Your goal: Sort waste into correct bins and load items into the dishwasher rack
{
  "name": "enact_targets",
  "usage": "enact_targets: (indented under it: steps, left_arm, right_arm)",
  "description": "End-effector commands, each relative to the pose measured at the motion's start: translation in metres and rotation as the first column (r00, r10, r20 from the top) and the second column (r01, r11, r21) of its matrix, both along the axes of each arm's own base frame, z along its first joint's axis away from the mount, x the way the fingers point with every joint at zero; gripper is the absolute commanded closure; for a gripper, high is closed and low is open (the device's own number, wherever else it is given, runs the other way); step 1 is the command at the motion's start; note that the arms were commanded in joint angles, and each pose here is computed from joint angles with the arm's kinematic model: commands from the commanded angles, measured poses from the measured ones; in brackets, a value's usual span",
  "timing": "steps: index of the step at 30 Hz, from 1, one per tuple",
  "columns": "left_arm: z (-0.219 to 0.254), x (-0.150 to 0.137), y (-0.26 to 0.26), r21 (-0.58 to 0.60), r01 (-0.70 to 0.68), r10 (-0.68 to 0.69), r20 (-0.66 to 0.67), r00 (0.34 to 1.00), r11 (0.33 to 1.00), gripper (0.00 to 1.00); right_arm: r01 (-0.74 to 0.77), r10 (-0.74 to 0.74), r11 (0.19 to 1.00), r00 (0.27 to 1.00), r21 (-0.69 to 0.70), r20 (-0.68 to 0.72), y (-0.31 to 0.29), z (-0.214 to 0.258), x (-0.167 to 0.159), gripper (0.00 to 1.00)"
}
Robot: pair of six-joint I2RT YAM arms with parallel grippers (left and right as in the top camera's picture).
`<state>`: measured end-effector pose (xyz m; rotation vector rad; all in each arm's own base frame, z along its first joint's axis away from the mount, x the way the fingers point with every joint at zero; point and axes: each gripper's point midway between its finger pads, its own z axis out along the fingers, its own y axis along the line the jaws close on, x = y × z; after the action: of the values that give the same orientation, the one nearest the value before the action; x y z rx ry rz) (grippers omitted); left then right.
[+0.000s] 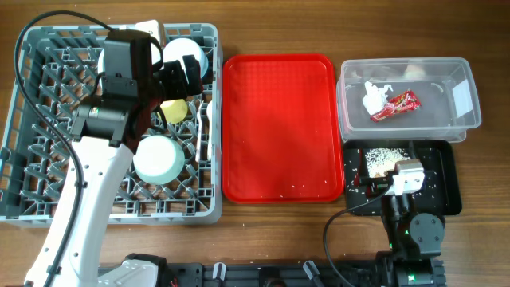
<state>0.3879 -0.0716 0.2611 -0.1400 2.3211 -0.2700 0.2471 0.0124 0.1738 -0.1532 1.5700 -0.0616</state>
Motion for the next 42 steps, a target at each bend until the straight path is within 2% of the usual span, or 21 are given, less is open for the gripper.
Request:
enact_targets:
  steps: [1,30,33,36,42]
  left_arm:
    - [0.003,0.0,0.0,-0.016,-0.007,0.007,0.005,1.0,1.0,0.0]
    - [0.002,-0.002,0.0,-0.015,-0.006,0.006,0.003,1.0,1.0,0.0]
    - [0.024,-0.014,0.002,-0.025,-0.005,0.006,0.061,0.998,1.0,0.0]
    - [0.067,-0.037,0.006,-0.046,-0.001,0.009,0.18,0.984,0.999,0.0]
    - [0.166,-0.125,0.03,-0.097,-0.007,0.054,0.491,0.87,0.995,0.0]
  right_arm:
    - [-0.02,0.021,1.0,1.0,-0.019,0.012,0.004,0.002,-0.001,0.0]
    - [-0.021,0.021,1.0,1.0,-0.018,0.011,0.004,0.002,-0.001,0.0]
    - [-0.021,0.021,1.0,1.0,-0.019,0.011,0.004,0.002,-0.001,0.0]
    - [-0.021,0.021,1.0,1.0,-0.018,0.011,0.004,0.002,-0.001,0.0]
    - [-0.021,0.021,1.0,1.0,-0.019,0.011,0.004,0.002,-0.001,0.0]
